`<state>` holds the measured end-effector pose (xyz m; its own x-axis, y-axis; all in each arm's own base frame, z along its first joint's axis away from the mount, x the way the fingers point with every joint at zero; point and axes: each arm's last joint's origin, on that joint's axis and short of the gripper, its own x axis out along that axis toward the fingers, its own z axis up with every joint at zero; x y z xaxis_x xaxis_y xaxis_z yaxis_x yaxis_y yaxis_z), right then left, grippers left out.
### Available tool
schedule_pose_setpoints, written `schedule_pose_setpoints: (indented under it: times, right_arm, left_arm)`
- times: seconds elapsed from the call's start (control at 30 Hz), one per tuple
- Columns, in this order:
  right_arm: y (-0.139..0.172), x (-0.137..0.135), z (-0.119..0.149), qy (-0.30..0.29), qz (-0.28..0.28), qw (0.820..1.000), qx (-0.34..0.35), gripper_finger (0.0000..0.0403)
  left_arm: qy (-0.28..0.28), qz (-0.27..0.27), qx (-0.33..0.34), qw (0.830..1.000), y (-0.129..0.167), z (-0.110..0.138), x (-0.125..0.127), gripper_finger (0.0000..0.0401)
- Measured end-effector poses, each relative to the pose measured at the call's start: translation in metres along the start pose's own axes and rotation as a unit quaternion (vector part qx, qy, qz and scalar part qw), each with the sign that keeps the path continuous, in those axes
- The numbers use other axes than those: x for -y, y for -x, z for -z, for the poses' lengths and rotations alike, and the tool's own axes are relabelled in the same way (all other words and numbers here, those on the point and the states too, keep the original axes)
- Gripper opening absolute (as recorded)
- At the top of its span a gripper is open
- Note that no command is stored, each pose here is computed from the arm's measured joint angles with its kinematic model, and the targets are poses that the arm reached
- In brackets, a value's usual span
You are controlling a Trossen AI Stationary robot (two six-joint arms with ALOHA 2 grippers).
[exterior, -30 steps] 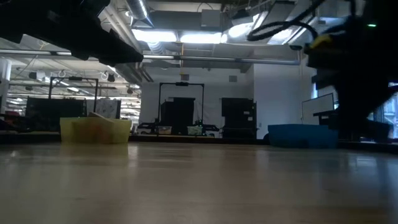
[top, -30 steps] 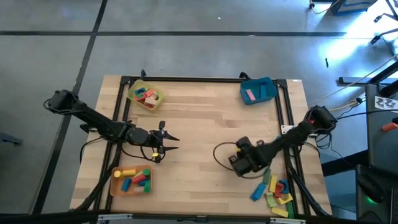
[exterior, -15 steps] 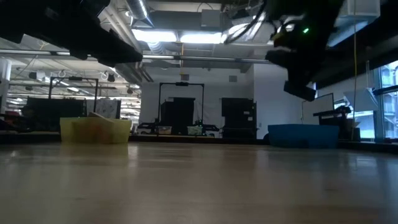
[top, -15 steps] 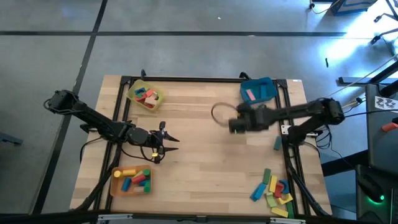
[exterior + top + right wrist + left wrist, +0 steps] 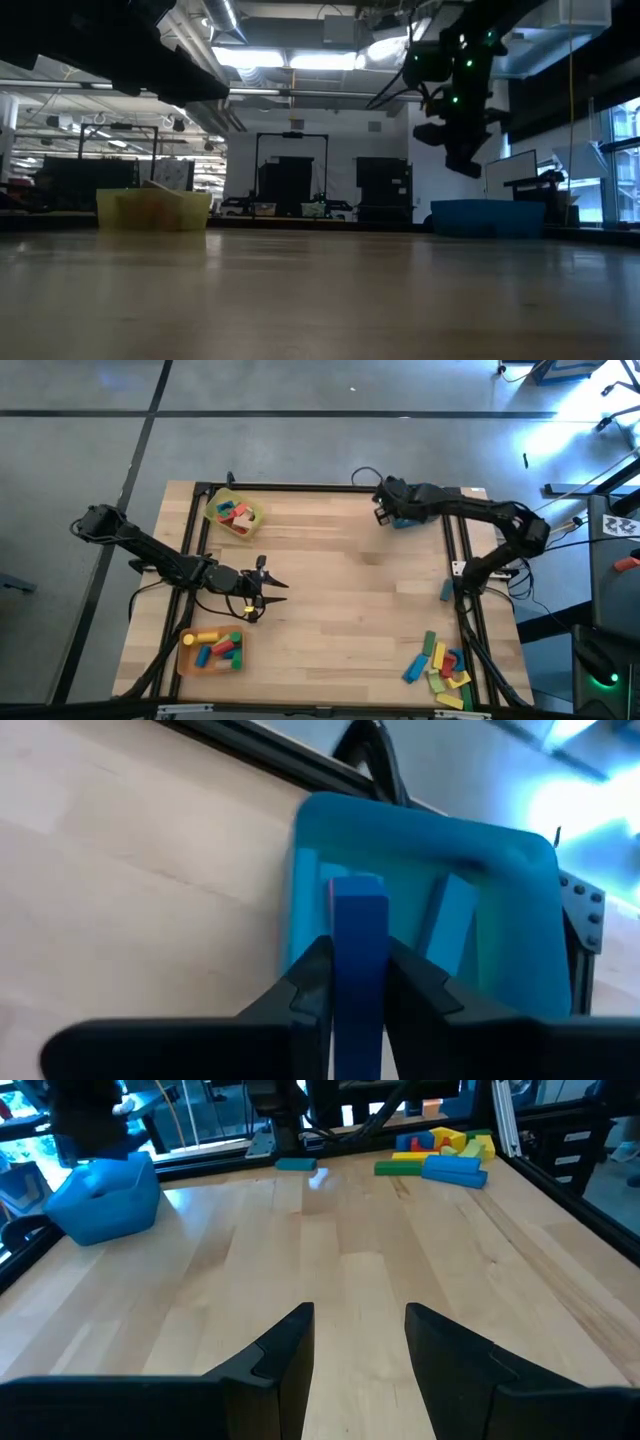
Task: Sort blocks by size
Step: Put the dark blue rectangular block into the blue bin, then put the blue rectangular block into the blue bin
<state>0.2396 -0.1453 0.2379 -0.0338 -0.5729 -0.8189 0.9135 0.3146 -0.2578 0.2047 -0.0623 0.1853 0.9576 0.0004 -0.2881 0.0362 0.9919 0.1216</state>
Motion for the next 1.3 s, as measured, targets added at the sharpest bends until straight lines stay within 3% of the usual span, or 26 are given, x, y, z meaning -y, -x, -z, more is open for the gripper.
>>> schedule_pose_setpoints:
  times: [0.2,0.4,0.73,0.87,1.07,1.3]
  right_arm:
    - [-0.029,0.013,-0.011,-0.018,0.027,0.999,-0.032,0.0067]
    - [-0.053,0.008,-0.014,-0.017,0.039,0.998,-0.044,0.0073]
    - [-0.058,0.001,-0.005,0.016,0.056,0.996,-0.071,0.0195]
    - [-0.040,-0.012,0.007,0.039,0.055,0.995,-0.076,0.0219]
    - [0.021,-0.036,0.029,0.076,0.017,0.995,-0.068,0.0224]
    - [0.084,-0.059,0.070,0.053,-0.033,0.997,-0.055,0.0226]
  left_arm:
    - [0.000,0.000,-0.001,1.000,0.000,0.000,0.000,0.0143]
    - [0.000,0.000,-0.001,1.000,0.000,0.000,0.000,0.0143]
    - [-0.004,0.000,-0.003,1.000,0.000,0.001,0.000,0.0143]
    - [-0.003,0.000,-0.004,1.000,0.000,0.001,0.000,0.0143]
    - [-0.001,0.000,-0.003,1.000,0.000,0.001,0.000,0.0143]
    - [-0.005,0.000,-0.003,1.000,0.000,0.001,0.000,0.0143]
